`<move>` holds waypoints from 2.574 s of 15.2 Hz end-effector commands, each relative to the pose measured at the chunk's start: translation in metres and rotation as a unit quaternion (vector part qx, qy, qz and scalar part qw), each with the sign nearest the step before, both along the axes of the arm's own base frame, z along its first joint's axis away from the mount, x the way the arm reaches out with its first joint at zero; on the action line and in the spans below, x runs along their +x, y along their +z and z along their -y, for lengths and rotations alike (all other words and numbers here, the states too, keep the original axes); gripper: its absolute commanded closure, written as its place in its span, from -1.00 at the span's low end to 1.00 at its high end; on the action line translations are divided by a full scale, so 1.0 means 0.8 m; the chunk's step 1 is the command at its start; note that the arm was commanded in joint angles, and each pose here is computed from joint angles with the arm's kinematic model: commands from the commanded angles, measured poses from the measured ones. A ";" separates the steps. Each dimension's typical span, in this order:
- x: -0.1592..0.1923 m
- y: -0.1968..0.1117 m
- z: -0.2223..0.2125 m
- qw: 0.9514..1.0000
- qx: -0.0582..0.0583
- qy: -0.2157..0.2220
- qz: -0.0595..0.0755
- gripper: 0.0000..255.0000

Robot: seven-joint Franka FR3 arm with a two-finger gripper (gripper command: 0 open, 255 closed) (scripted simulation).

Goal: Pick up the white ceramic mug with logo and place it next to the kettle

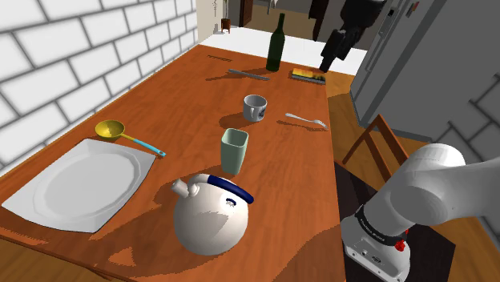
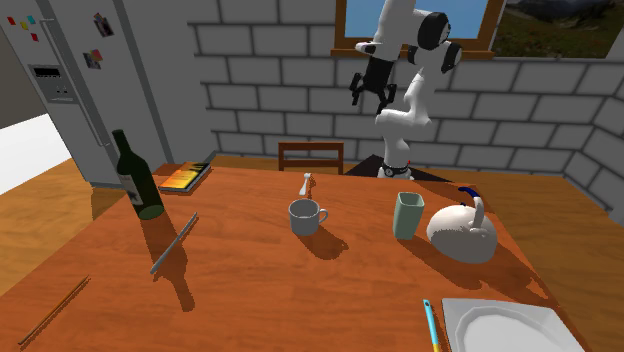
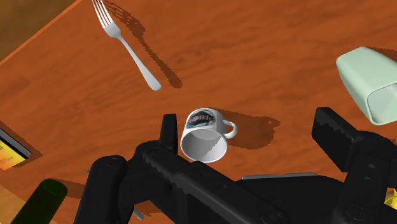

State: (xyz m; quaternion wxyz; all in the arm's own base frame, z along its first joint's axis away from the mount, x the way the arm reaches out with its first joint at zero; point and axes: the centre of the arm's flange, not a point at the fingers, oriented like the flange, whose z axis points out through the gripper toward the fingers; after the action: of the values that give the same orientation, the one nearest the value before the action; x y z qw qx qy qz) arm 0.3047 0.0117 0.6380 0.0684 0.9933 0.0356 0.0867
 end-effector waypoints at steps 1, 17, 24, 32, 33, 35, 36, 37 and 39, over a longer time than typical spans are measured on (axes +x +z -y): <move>0.000 0.000 0.000 1.000 0.000 0.000 0.000 -1.00; 0.221 -0.158 0.080 0.997 0.044 0.014 -0.060 -1.00; 0.313 -0.237 0.109 0.994 0.063 0.020 -0.087 -1.00; 0.407 -0.329 0.135 0.989 0.083 0.027 -0.115 -1.00; 0.406 -0.336 0.134 0.989 0.083 0.027 -0.115 -1.00; 0.406 -0.349 0.134 0.989 0.083 0.027 -0.115 -1.00; 0.405 -0.355 0.134 0.989 0.083 0.027 -0.115 -1.00; 0.405 -0.362 0.133 0.989 0.083 0.027 -0.115 -1.00; 0.404 -0.375 0.133 0.989 0.083 0.027 -0.115 -1.00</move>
State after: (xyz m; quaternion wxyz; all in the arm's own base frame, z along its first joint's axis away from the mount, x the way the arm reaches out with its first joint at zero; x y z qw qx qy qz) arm 0.6300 -0.0949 0.3438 -0.0215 0.9975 0.0625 -0.0242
